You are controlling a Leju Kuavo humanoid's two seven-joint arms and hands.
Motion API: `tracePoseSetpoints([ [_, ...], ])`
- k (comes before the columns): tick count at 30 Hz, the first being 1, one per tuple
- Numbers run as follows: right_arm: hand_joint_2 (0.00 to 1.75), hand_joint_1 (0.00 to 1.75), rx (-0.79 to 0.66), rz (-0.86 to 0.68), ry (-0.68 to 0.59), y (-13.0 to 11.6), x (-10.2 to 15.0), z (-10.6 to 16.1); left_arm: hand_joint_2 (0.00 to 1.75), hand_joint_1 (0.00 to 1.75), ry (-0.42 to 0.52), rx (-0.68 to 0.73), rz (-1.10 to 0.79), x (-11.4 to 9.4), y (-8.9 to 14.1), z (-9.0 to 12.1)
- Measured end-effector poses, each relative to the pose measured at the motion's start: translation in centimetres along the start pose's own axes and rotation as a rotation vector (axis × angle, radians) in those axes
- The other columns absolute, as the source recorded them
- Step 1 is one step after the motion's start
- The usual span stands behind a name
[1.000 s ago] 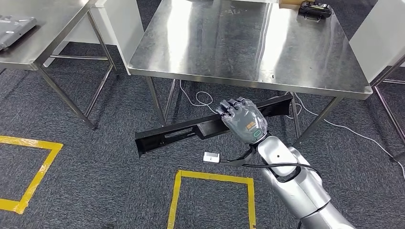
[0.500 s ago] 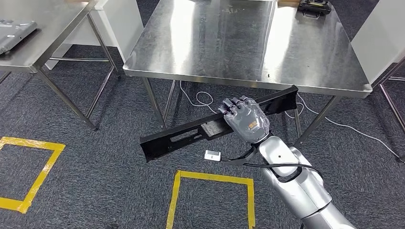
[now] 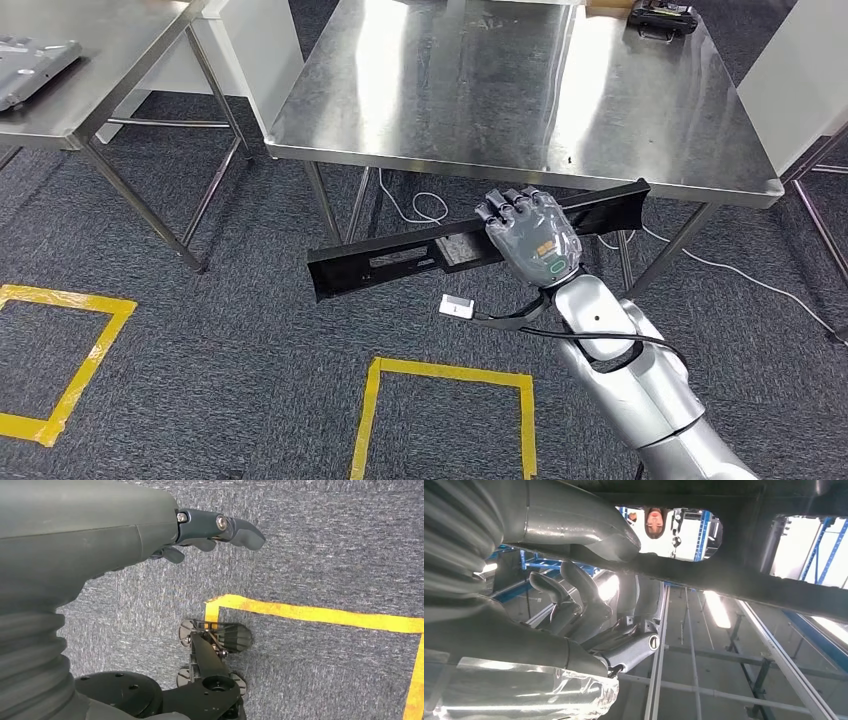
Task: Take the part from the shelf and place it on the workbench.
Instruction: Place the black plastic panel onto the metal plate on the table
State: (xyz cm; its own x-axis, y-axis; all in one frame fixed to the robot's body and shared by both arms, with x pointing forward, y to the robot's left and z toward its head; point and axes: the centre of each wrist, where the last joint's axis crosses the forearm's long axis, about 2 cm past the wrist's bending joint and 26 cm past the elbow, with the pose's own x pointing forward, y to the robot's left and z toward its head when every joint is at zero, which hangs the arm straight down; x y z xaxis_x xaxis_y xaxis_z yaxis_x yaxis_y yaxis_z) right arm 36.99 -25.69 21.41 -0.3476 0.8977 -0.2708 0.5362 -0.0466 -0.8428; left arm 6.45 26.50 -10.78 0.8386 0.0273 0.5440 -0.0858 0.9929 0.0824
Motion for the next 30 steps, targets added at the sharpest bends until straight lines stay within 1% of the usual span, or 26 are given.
tracePoseSetpoints([
  [10, 1.75, 1.69, 0.003, 0.009, 0.011, 0.3, -0.2, 0.3, 1.75, 0.0, -0.008, -0.001, 0.011, -0.1, 0.0, 0.0],
  [14, 1.75, 1.69, 0.024, 0.017, 0.015, 0.8, 0.1, 1.0, 1.75, 0.0, -0.006, 0.001, 0.017, -0.2, 0.1, 0.1],
  [19, 1.75, 1.69, 0.034, 0.032, 0.02, 0.9, 0.0, 1.0, 1.75, 0.0, -0.007, 0.006, 0.022, -0.3, 0.3, 0.1],
  [22, 1.75, 1.69, 0.035, 0.043, 0.027, 0.8, -0.6, 0.7, 1.75, 0.0, -0.003, 0.01, 0.023, -0.5, 0.5, 0.2],
  [26, 1.75, 1.69, 0.02, 0.068, 0.035, 0.4, -2.1, -0.3, 1.75, 0.0, 0.003, 0.021, 0.031, -0.7, 0.6, 0.2],
  [30, 1.75, 1.69, 0.022, 0.083, 0.041, 0.2, -2.9, -0.9, 1.75, 0.0, 0.008, 0.025, 0.036, -0.9, 0.6, 0.3],
])
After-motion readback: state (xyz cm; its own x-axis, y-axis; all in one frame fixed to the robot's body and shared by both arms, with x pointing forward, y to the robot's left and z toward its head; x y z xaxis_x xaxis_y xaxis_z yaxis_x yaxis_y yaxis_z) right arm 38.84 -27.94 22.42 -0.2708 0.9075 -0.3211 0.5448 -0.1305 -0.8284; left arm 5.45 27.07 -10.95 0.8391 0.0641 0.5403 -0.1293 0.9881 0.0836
